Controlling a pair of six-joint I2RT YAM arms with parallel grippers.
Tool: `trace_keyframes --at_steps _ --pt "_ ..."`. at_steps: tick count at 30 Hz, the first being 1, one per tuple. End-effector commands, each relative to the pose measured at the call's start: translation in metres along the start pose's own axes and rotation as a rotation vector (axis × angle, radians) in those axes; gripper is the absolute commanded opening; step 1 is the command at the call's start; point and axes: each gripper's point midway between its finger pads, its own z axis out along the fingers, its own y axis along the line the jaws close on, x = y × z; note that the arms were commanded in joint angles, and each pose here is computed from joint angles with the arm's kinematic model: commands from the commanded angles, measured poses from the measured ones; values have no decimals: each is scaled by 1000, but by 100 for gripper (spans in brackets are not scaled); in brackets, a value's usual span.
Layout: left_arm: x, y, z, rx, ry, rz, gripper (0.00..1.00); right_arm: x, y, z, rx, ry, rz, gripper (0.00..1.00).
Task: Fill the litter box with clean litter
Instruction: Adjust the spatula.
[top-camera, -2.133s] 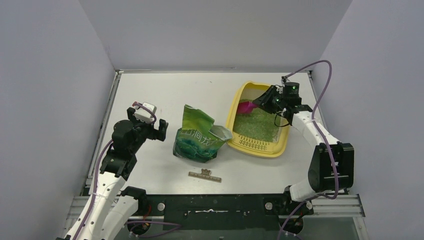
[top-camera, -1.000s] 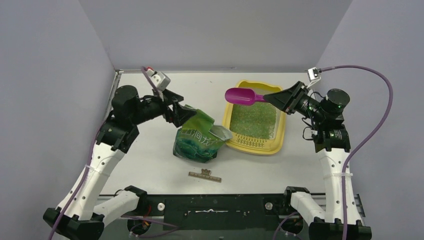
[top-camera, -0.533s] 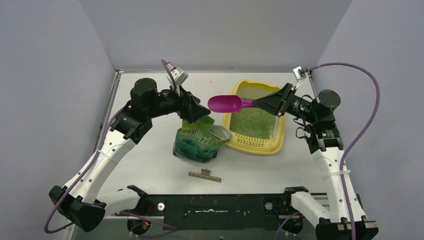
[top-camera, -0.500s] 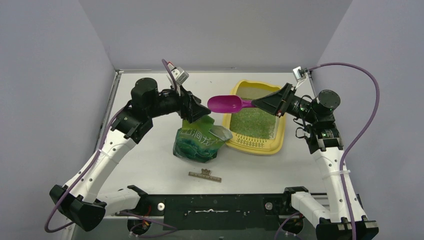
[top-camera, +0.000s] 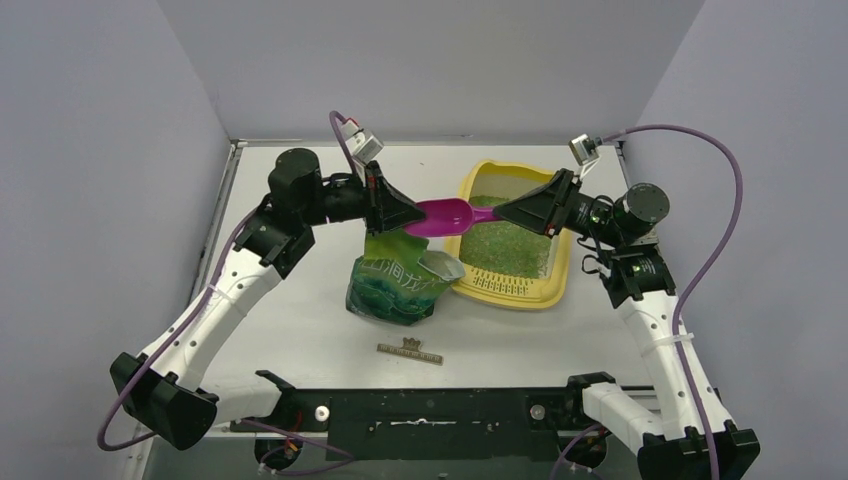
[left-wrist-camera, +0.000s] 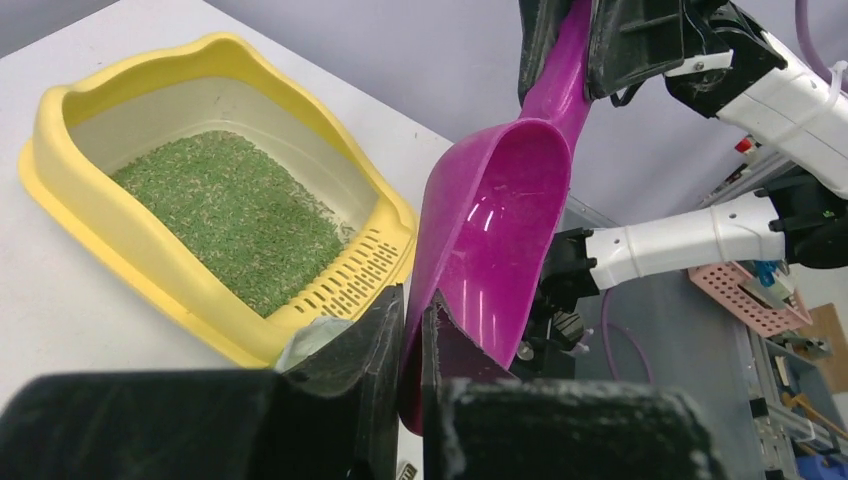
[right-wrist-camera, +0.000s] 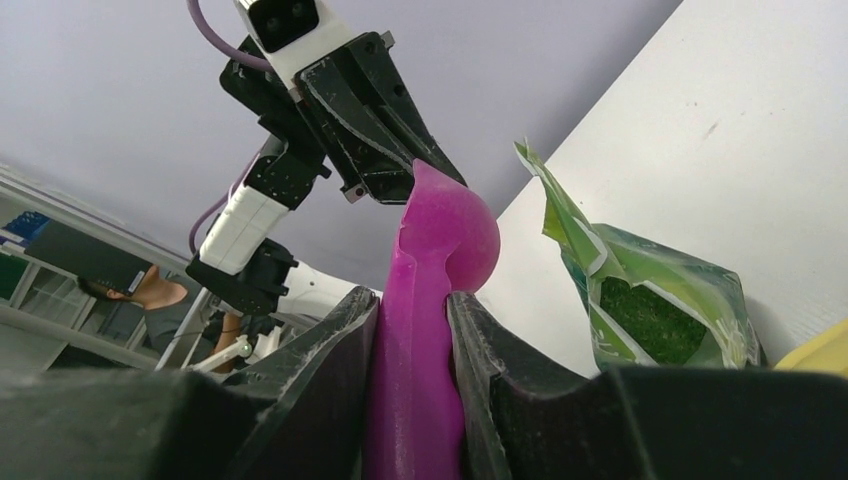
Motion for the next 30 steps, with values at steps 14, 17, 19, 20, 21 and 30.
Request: trace_keyframes --at_steps 14,17,19,20,21,30 --pt "-13 -18 -22 156 40 157 0 20 18 -5 -55 176 -136 73" --pt "-12 -15 -21 154 52 152 0 20 13 -3 -47 183 -112 74" --pt "-11 -14 -20 153 56 149 0 20 12 -2 -47 185 -105 73" --pt "-10 -14 -20 160 59 148 0 19 12 -1 -45 181 -106 73" --pt "-10 -15 -20 169 62 148 0 18 11 -1 -43 177 -109 73" --pt "-4 -7 -17 145 82 132 0 23 20 4 -102 219 -98 56"
